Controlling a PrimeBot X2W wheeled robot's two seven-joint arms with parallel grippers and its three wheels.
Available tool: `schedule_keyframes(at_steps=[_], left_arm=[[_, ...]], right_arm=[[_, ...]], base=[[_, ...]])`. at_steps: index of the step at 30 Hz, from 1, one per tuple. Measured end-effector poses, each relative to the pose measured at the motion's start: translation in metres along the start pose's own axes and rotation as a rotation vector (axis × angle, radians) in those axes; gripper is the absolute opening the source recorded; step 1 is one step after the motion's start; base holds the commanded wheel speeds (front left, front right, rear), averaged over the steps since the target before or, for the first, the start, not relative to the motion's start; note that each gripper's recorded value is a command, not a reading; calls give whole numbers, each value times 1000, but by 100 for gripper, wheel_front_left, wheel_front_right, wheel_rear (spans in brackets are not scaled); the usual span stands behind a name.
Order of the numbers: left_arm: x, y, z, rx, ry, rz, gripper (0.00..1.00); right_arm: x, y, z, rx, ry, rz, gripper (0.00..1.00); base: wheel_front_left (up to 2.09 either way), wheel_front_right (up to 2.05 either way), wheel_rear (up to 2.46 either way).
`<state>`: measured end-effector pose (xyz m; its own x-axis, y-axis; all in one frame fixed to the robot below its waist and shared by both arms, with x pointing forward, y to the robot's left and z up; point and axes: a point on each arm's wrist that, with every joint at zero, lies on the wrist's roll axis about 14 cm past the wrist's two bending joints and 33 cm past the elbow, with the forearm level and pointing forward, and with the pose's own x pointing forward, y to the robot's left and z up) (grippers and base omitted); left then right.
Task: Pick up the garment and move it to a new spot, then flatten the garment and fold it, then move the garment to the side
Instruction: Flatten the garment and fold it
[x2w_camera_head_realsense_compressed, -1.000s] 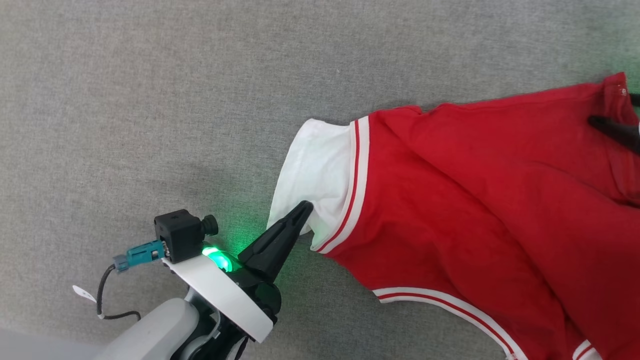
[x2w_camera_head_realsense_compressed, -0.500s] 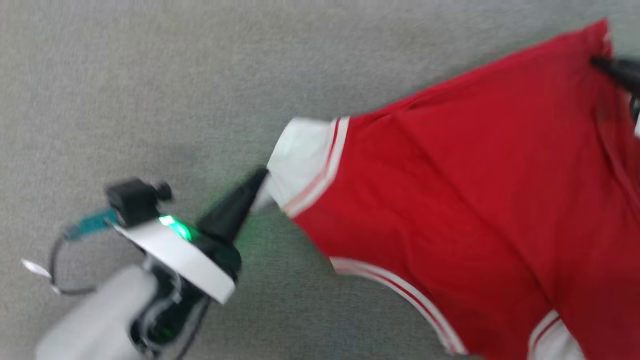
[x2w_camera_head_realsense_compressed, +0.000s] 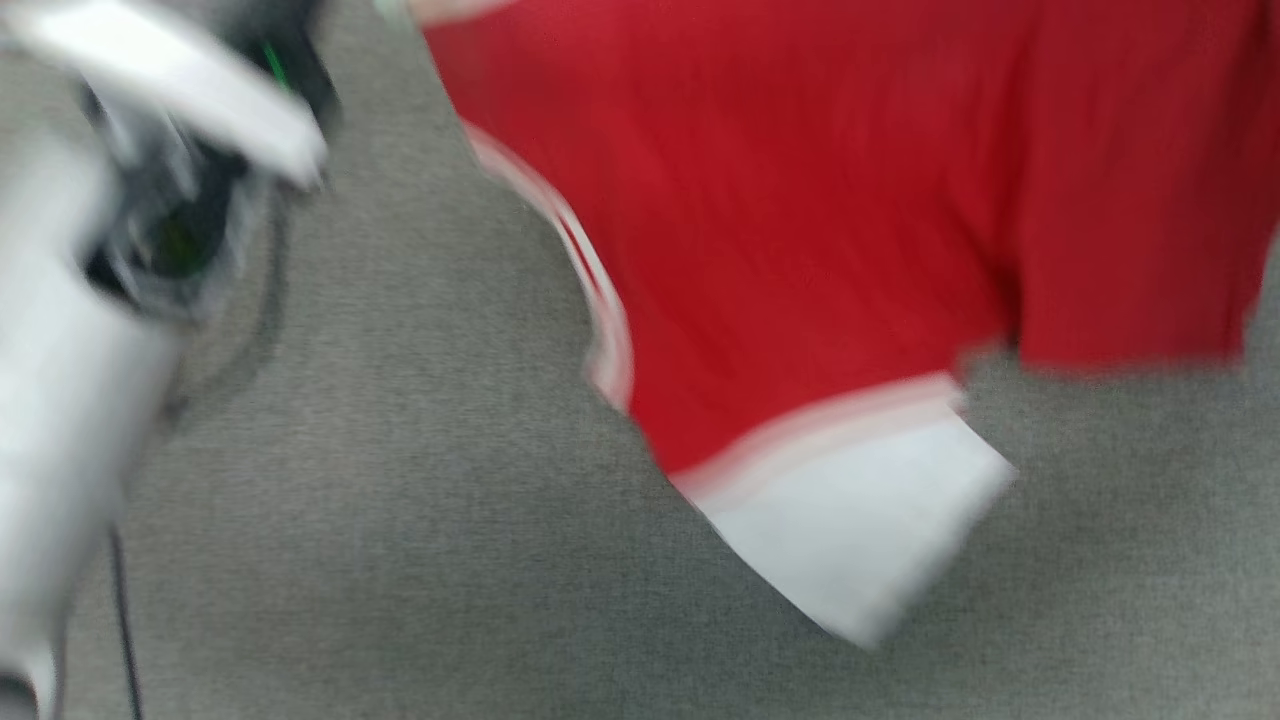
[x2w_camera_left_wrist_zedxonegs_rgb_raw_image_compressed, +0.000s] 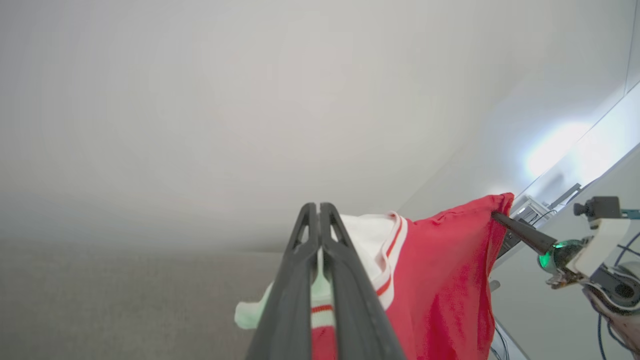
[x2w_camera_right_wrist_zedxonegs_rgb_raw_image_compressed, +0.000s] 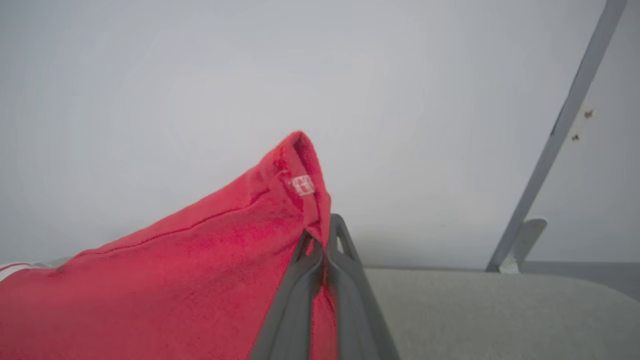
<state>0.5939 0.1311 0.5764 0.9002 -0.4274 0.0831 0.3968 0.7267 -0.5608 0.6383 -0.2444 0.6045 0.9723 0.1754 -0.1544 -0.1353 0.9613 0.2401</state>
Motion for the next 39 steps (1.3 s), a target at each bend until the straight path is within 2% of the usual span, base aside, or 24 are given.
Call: schedule_keyframes(at_steps=[6, 11, 13, 15, 19, 20, 21, 22, 23, 27, 30, 33, 39], left_arm=[[75, -8, 77, 13, -181, -7, 0], [110, -24, 147, -14, -396, -34, 0], [118, -37, 161, -36, -433, -76, 0], [123, -40, 159, -52, -430, -84, 0], [120, -22, 134, -85, -374, -50, 0], [120, -22, 134, -85, -374, -50, 0], [115, -11, 105, -117, -321, -37, 0], [111, -5, 90, -140, -296, -32, 0], [111, -5, 90, -140, -296, -32, 0], [82, 14, 37, -231, -228, -13, 0], [50, 31, 0, -279, -190, 29, 0], [18, 38, -30, -293, -145, 58, 0], [-37, 27, -81, -324, -42, 75, 0]], right_arm=[[27, -13, 65, 46, -230, -55, 0], [33, -18, 112, 41, -400, -85, 0], [33, -20, 126, 34, -440, -97, 0], [35, -22, 123, 26, -424, -105, 0], [48, -21, 84, 14, -314, -103, 0], [48, -21, 84, 14, -314, -103, 0], [52, -26, 50, 14, -230, -109, 0], [53, -29, 33, 9, -191, -113, 0], [53, -29, 33, 9, -191, -113, 0], [49, -32, -33, -61, -15, -98, 0], [37, -29, -74, -65, 84, -65, 0], [18, -34, -100, -56, 144, -52, 0], [-26, -35, -147, -29, 249, -20, 0]], base=[[0, 0, 0], [0, 0, 0], [0, 0, 0], [0, 0, 0], [0, 0, 0], [0, 0, 0], [0, 0, 0], [0, 0, 0], [0, 0, 0], [0, 0, 0], [0, 0, 0], [0, 0, 0], [0, 0, 0]])
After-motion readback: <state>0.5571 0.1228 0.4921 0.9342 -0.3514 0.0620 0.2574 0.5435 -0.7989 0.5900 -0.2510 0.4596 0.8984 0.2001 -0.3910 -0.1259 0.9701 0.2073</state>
